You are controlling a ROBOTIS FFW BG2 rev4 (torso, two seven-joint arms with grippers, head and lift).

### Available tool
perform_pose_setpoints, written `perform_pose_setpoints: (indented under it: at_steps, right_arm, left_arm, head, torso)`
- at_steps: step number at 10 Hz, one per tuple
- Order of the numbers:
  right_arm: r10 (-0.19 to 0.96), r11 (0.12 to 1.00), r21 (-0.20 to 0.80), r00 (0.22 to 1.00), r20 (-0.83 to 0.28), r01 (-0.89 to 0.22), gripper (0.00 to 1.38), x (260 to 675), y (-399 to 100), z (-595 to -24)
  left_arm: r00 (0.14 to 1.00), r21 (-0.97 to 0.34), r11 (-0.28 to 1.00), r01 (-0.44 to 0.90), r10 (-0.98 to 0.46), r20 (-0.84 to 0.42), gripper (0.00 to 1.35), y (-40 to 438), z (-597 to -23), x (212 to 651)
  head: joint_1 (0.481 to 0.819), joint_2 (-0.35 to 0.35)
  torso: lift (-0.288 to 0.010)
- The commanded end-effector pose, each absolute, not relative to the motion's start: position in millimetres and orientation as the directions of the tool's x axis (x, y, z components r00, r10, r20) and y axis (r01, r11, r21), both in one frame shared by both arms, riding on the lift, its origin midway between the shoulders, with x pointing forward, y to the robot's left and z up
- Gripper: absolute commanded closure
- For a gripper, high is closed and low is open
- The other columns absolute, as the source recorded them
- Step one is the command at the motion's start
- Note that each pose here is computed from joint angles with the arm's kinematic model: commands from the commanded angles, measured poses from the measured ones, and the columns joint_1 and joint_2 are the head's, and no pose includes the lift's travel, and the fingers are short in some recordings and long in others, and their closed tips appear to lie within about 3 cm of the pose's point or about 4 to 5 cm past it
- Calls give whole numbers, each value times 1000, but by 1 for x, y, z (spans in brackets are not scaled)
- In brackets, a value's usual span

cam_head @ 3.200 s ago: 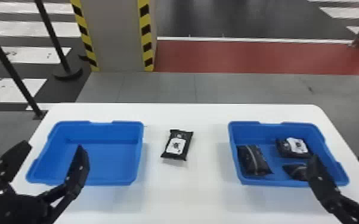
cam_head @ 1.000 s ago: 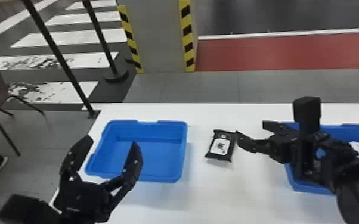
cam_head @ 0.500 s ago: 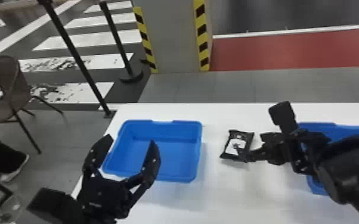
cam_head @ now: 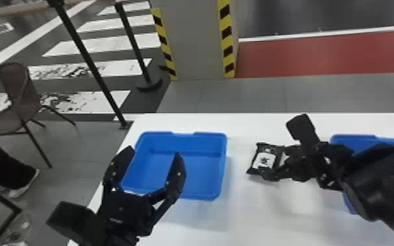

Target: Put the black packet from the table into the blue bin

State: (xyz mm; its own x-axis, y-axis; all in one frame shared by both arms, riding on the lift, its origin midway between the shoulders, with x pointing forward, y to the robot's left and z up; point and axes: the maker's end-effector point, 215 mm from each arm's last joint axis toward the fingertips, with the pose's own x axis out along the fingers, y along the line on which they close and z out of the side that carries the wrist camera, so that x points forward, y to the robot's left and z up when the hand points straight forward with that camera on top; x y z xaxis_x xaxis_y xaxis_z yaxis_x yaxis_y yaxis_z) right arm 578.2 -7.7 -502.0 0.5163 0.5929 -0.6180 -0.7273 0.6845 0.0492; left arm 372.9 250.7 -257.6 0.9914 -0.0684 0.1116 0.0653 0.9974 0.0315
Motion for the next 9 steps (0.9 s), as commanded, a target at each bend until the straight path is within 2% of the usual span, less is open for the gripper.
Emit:
perform_pose_setpoints:
  at_steps: [1,4,9]
  right_arm:
    - [583,686,34,522,-622,-726,73,581,-10,-505]
    - [569,695,-1,551,-610,-719,53,601,-20,-493]
    - [588,686,40,521,-619,-726,58,591,-10,-504]
  left_arm:
    - [990,28,997,70,-73,117,107,248,-256,375]
    - [986,5,996,88,-88,141,107,237,-252,384]
    - [980,-17,993,117,-113,166,107,228,-244,388]
  head:
    - [695,279]
    - [695,261]
    - [695,237]
  torso:
    - [-110]
    - [-110]
    - [-110]
